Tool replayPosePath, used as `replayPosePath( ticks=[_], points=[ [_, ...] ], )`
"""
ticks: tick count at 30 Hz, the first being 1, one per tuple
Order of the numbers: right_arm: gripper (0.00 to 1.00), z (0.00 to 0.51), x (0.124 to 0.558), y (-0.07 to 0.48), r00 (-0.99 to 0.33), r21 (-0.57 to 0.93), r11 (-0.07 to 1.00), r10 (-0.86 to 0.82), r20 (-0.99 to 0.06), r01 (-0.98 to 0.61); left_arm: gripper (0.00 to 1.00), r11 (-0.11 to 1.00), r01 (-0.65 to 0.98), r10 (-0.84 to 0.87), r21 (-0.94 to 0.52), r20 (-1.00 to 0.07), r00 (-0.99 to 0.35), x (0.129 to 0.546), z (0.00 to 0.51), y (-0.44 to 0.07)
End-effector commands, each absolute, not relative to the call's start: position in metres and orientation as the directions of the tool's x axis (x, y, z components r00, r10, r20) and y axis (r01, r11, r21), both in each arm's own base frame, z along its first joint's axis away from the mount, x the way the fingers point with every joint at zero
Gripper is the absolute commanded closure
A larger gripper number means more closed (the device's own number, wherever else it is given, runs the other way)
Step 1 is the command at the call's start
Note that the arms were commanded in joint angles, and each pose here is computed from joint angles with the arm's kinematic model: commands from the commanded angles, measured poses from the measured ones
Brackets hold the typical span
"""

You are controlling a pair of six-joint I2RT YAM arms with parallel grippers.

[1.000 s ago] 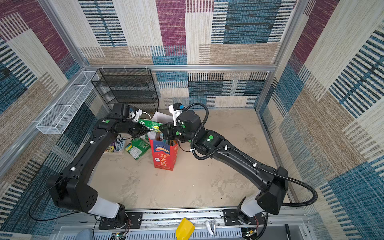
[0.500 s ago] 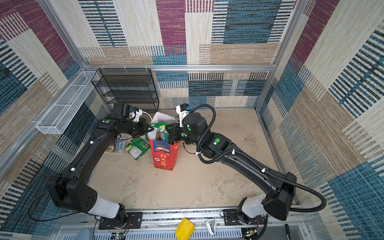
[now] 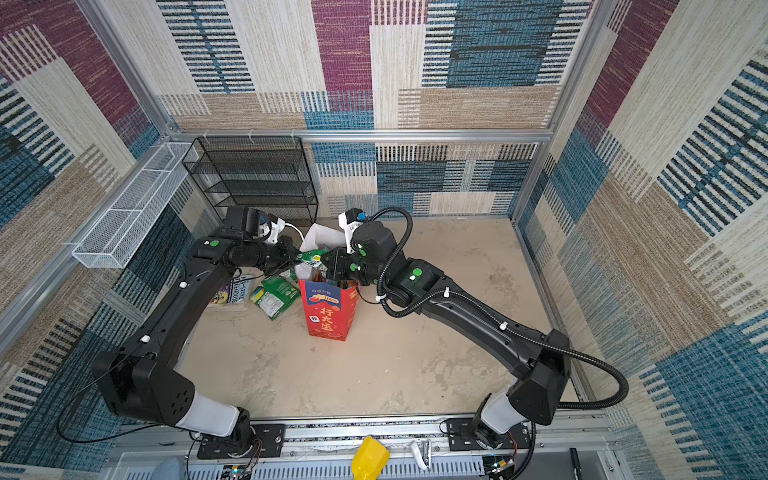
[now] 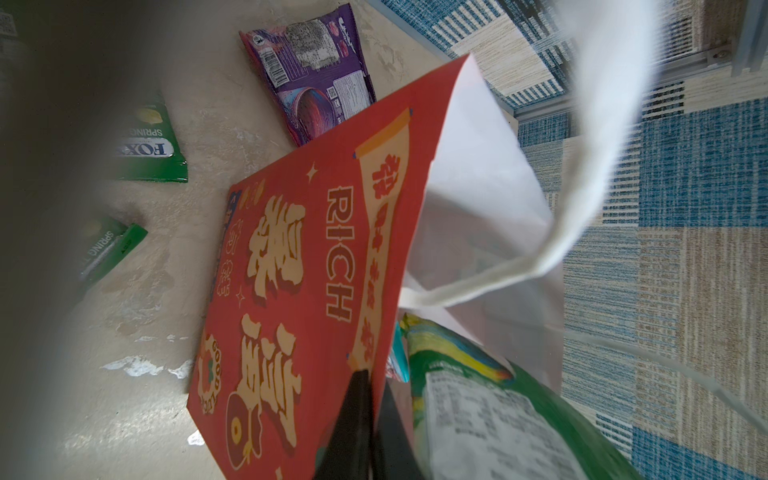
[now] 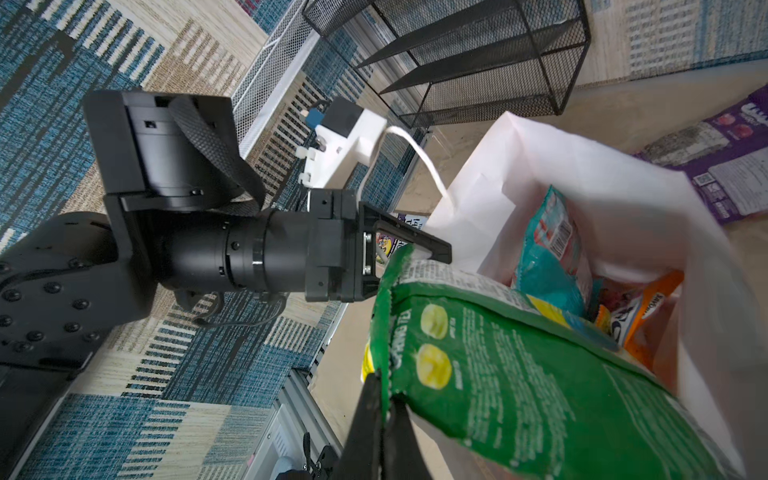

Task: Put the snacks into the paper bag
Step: 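Lower the green packet into the paper bag and open the right gripper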

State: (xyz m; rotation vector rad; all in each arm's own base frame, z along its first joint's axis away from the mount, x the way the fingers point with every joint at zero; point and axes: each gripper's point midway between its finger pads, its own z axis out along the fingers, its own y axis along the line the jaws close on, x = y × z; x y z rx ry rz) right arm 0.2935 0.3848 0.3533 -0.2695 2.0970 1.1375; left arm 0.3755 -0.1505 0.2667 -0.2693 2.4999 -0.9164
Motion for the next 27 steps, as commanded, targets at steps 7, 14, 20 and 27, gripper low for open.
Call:
replayPosePath(
  ticks=[7, 14, 20, 27],
  points=[
    [0.98, 0.330, 0.292, 0.389, -0.740, 0.638, 0.599, 0.107, -0.663, -0.485, 0.92, 0.727, 0.008, -0.343, -0.687, -0.373, -0.862, 0.380, 0.279, -0.155],
    [0.80, 0.317, 0.290, 0.391, -0.754, 0.636, 0.604, 0.085, -0.651, -0.481, 0.92, 0.727, 0.008, -0.344, -0.686, -0.374, -0.861, 0.381, 0.280, -0.154],
    [0.64, 0.341, 0.288, 0.388, -0.721, 0.625, 0.583, 0.095, -0.687, -0.519, 0.92, 0.727, 0.005, -0.344, -0.687, -0.370, -0.863, 0.381, 0.278, -0.155],
    [0.57, 0.365, 0.289, 0.375, -0.676, 0.586, 0.610, 0.108, -0.729, -0.534, 0.92, 0.729, 0.002, -0.347, -0.685, -0.371, -0.862, 0.381, 0.278, -0.153]
  ],
)
